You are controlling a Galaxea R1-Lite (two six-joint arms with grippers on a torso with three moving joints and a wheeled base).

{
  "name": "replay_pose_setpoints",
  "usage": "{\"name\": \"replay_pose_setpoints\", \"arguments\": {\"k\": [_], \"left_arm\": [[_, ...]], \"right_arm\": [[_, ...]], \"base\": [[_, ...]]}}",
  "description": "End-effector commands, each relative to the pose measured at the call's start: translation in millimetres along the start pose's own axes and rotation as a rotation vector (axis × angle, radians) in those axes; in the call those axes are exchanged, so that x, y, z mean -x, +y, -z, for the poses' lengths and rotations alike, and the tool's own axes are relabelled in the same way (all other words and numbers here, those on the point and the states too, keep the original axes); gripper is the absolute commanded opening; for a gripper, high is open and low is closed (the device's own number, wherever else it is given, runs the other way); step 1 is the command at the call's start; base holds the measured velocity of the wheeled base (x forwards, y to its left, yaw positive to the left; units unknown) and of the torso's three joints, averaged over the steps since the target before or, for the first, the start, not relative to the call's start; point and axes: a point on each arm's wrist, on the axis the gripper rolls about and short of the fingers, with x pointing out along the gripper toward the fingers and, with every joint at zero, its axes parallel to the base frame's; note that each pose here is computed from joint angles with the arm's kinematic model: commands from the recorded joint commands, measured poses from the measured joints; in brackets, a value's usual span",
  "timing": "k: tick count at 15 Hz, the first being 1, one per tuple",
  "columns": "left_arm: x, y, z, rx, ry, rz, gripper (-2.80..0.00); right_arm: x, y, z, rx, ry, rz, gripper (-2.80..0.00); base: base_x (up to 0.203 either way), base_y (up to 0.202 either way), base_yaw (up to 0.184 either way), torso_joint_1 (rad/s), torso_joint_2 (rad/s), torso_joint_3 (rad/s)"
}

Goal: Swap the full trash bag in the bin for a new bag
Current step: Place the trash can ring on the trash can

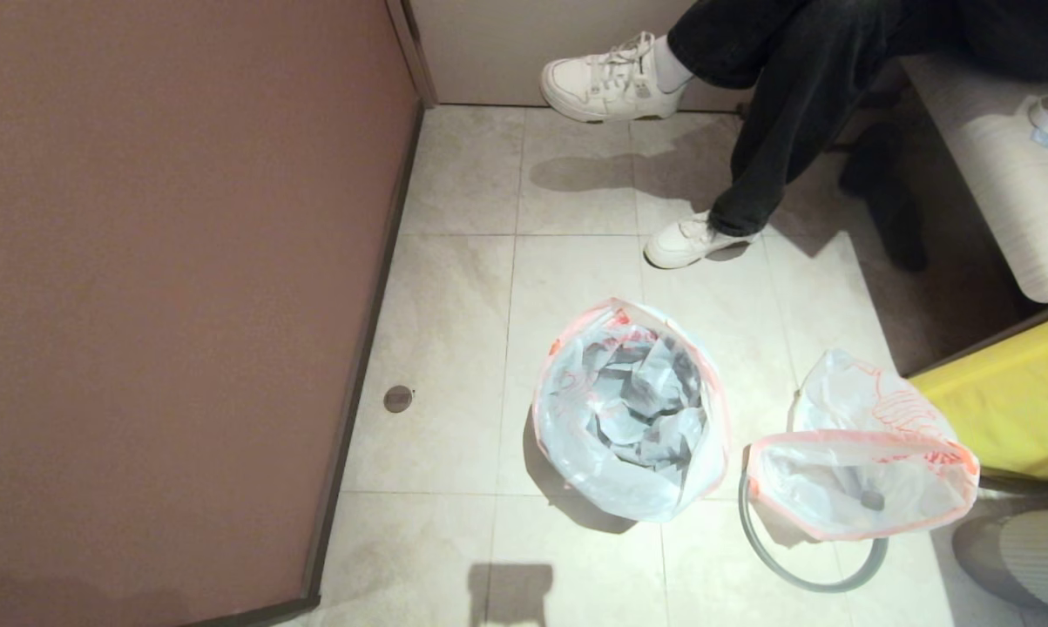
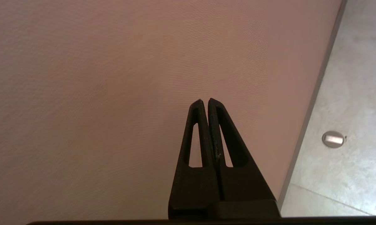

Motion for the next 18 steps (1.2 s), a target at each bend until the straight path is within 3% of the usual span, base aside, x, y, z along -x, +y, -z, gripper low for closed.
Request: {"name": "replay_pose_setpoints", "arguments": {"k": [1,2,4,5,7,9,12,15,17,18], "left_arm": [[16.5,17.6,7.2,0.076,-0.080,-0.021,-2.80],[18.2,16.7,10.5,0.068,-0.106,0.026,-2.80],[18.6,8.3,17.0,0.057,-0.162,0.240,-2.80],[19.2,2.4,24.0,0.061,-0.149,0.377,-2.80],[21.8,-5.9,34.7,0.195,-0.015,0.630,-2.80],[27.0,-10.4,45.0,0.348,0.190,0.827,-2.80],[31.5,-17.0,75.9,0.325,0.312,0.838,-2.80],[34.1,-17.0,84.2,0.347,0.419,0.827,-2.80],[33.7,-17.0,83.7,0.343,0.409,0.808,-2.80],[33.1,-16.9,82.9,0.299,0.376,0.775,-2.80]], "right_arm": [[-0.8,0.6,-0.1,0.059,0.011,-0.011,-2.80],[-1.2,0.8,0.1,0.080,0.011,-0.015,-2.80],[-4.7,1.8,2.5,0.136,0.017,-0.025,-2.80],[-9.9,3.9,4.9,0.152,0.013,-0.027,-2.80],[-16.1,7.1,6.1,0.151,-0.010,-0.048,-2.80],[-14.5,6.9,4.0,0.139,-0.021,-0.066,-2.80],[-7.1,4.4,-4.4,0.096,-0.063,-0.074,-2.80],[3.3,1.4,-15.1,0.044,-0.115,-0.119,-2.80],[4.9,0.9,-16.9,0.037,-0.125,-0.123,-2.80],[8.1,-0.3,-20.0,0.031,-0.142,-0.123,-2.80]], "base": [[0.000,0.000,0.000,0.000,0.00,0.000],[0.000,0.000,0.000,0.000,0.00,0.000],[0.000,0.000,0.000,0.000,0.00,0.000],[0.000,0.000,0.000,0.000,0.00,0.000],[0.000,0.000,0.000,0.000,0.00,0.000],[0.000,0.000,0.000,0.000,0.00,0.000],[0.000,0.000,0.000,0.000,0.00,0.000],[0.000,0.000,0.000,0.000,0.00,0.000],[0.000,0.000,0.000,0.000,0.00,0.000],[0.000,0.000,0.000,0.000,0.00,0.000]]}}
